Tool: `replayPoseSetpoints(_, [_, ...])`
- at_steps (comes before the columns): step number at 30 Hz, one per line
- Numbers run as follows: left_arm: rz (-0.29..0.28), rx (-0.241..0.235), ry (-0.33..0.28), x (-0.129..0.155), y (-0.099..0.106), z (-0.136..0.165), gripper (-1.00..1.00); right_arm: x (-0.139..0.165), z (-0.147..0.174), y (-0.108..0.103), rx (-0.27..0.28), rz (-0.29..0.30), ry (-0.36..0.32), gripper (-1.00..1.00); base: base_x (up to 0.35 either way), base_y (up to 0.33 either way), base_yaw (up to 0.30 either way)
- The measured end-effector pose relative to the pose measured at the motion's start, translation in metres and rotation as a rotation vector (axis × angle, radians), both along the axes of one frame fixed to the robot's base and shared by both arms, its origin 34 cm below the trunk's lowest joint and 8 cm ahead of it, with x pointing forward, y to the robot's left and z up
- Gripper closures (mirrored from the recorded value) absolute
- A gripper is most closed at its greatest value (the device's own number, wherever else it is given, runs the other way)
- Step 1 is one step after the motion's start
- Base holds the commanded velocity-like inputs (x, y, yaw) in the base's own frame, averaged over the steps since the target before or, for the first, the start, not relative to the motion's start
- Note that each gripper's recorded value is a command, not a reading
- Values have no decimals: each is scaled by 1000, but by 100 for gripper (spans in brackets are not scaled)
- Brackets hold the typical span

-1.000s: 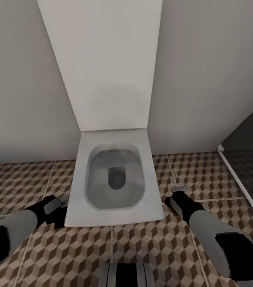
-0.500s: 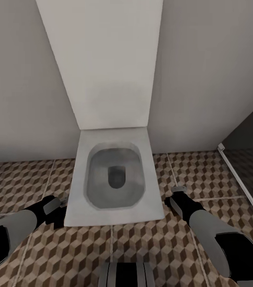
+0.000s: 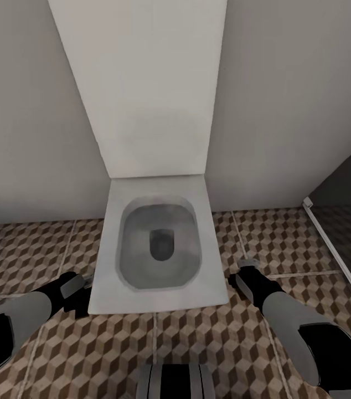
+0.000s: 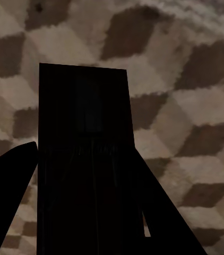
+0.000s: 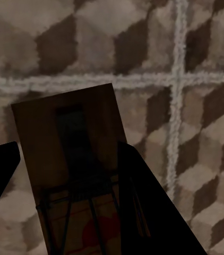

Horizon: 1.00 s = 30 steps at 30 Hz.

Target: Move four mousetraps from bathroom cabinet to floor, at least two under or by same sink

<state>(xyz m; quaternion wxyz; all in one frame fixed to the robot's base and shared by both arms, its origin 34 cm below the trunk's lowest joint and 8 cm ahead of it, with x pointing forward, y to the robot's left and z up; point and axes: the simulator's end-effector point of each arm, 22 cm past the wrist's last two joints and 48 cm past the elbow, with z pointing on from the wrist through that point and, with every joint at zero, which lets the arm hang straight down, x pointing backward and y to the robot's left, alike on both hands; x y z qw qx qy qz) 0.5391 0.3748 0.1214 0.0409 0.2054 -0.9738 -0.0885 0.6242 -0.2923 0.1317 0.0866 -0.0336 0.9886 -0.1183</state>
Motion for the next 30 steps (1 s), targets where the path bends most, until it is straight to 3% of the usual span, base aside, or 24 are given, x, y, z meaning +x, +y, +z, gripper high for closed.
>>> replayPoseSetpoints(30, [-1,0,33,-12,-1,-16,100,-12,-18,-1,-1,-1,33,100,0,0,0])
